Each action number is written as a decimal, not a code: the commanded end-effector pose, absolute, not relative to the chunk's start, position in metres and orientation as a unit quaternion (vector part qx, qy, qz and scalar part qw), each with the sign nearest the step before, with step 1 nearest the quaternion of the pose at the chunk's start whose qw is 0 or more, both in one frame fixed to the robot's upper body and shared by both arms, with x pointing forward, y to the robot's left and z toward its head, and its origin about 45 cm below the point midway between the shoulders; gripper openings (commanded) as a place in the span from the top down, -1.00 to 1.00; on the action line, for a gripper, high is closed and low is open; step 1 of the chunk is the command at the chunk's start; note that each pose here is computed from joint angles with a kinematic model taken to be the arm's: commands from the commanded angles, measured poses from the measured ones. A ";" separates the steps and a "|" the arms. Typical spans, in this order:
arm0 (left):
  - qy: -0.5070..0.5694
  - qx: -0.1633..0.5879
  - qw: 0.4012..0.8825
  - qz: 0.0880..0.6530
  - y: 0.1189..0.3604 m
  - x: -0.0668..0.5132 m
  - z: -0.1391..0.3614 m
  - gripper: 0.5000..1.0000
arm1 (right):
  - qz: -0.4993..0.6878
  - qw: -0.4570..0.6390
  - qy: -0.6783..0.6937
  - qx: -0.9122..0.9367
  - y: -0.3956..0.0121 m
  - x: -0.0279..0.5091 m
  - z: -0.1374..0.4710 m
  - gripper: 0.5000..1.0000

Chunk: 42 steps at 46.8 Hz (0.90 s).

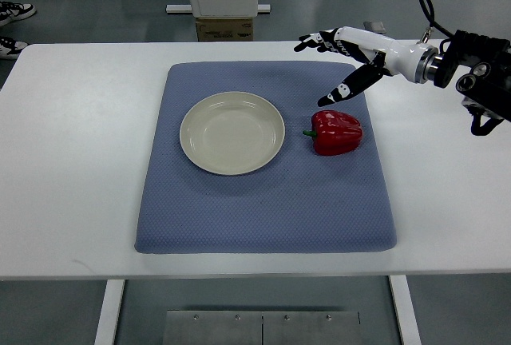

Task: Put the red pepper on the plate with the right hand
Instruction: 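Reach the open right hand over the red bell pepper, then lower the right hand and close its fingers around the red pepper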

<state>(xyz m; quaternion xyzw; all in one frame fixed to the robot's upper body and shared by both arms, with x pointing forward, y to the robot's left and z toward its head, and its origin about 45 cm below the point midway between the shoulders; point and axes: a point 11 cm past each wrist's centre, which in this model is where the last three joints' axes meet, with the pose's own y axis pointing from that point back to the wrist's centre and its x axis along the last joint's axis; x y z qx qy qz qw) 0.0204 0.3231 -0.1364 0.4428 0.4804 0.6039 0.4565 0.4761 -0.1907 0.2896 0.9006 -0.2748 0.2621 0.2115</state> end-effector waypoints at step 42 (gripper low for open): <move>0.480 0.443 0.457 0.604 0.323 0.020 -0.136 -1.00 | 0.340 0.321 -0.215 0.858 -0.194 0.457 0.226 -0.92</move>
